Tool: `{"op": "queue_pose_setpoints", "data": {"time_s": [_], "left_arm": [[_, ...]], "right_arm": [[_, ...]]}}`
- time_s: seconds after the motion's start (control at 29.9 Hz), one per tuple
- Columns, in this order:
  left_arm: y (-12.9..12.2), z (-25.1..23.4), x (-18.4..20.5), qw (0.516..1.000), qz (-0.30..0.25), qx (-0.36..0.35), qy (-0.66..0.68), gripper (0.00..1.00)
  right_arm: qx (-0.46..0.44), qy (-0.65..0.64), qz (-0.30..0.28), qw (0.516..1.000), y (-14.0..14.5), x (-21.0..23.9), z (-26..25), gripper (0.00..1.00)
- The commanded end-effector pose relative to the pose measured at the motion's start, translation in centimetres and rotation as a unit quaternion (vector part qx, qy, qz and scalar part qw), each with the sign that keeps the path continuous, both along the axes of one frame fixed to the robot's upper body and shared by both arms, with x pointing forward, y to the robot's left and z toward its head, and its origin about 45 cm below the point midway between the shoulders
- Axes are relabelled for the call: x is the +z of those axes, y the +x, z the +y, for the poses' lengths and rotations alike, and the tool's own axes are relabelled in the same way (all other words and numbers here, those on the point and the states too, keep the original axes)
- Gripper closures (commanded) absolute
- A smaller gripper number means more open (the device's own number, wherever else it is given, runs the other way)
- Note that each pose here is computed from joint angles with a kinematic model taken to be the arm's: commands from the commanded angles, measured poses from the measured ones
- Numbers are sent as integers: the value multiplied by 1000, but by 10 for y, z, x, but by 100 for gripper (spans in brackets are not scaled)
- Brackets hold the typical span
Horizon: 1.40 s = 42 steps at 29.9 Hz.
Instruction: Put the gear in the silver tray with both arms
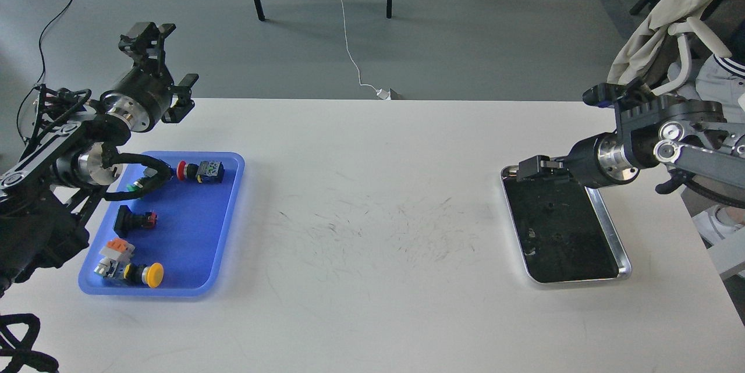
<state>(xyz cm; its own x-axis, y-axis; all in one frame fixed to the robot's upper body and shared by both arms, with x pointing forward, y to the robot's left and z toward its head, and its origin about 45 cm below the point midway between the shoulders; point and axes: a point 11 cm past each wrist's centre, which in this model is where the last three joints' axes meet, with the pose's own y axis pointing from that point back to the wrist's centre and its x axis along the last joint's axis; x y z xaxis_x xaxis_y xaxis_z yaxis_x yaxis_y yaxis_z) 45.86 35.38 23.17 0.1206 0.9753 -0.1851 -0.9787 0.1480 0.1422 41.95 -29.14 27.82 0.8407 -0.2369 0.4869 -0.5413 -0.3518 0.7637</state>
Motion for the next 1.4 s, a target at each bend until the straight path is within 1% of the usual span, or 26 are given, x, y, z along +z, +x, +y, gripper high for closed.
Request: {"op": "queue_pose_setpoints", "data": {"time_s": [0.0, 0.07, 0.1, 0.17, 0.23, 0.3, 0.37, 0.47, 0.53, 0.6, 0.74, 0.8, 0.9, 1.1, 1.37], "left_arm": [[4, 0, 9, 1000, -13, 3, -8, 2], [5, 2, 17, 999, -34, 8, -16, 2], [6, 4, 22, 999, -44, 15, -21, 2], [7, 7, 24, 998, -47, 18, -23, 2], [6, 7, 23, 999, -45, 17, -22, 2], [6, 8, 23, 999, -44, 18, -22, 2], [6, 6, 22, 999, -43, 18, -26, 2], [7, 7, 21, 998, -41, 25, -39, 2], [7, 10, 17, 997, -30, 41, -57, 2], [7, 10, 10, 996, -19, 51, -74, 2], [14, -4, 9, 994, -18, 50, -96, 2], [15, -5, 10, 994, -19, 50, -98, 2], [15, -11, 12, 993, -27, 45, -102, 2], [17, -19, 13, 993, -29, 39, -108, 2], [16, -20, 14, 994, -26, 34, -101, 2]], "right_arm": [[-70, 157, -68, 983, 29, 75, -6, 2], [-110, 283, -65, 951, 32, 96, -10, 2], [-137, 345, -63, 926, 35, 106, -20, 2], [-192, 448, -62, 871, 42, 117, -47, 2], [-245, 526, -58, 812, 47, 117, -75, 2], [-294, 599, -44, 743, 49, 102, -98, 2], [-338, 655, -20, 676, 47, 69, -111, 2], [-384, 692, 17, 611, 33, 17, -116, 2], [-400, 698, 46, 593, 25, -16, -104, 2], [-410, 708, 64, 572, 18, -37, -95, 2], [-418, 737, 78, 525, 7, -57, -90, 1], [-423, 744, 82, 510, 3, -64, -89, 1], [-424, 745, 90, 507, -2, -69, -87, 1], [-406, 747, 110, 514, -7, -65, -73, 1], [-400, 756, 96, 510, -3, -56, -76, 1]]}}
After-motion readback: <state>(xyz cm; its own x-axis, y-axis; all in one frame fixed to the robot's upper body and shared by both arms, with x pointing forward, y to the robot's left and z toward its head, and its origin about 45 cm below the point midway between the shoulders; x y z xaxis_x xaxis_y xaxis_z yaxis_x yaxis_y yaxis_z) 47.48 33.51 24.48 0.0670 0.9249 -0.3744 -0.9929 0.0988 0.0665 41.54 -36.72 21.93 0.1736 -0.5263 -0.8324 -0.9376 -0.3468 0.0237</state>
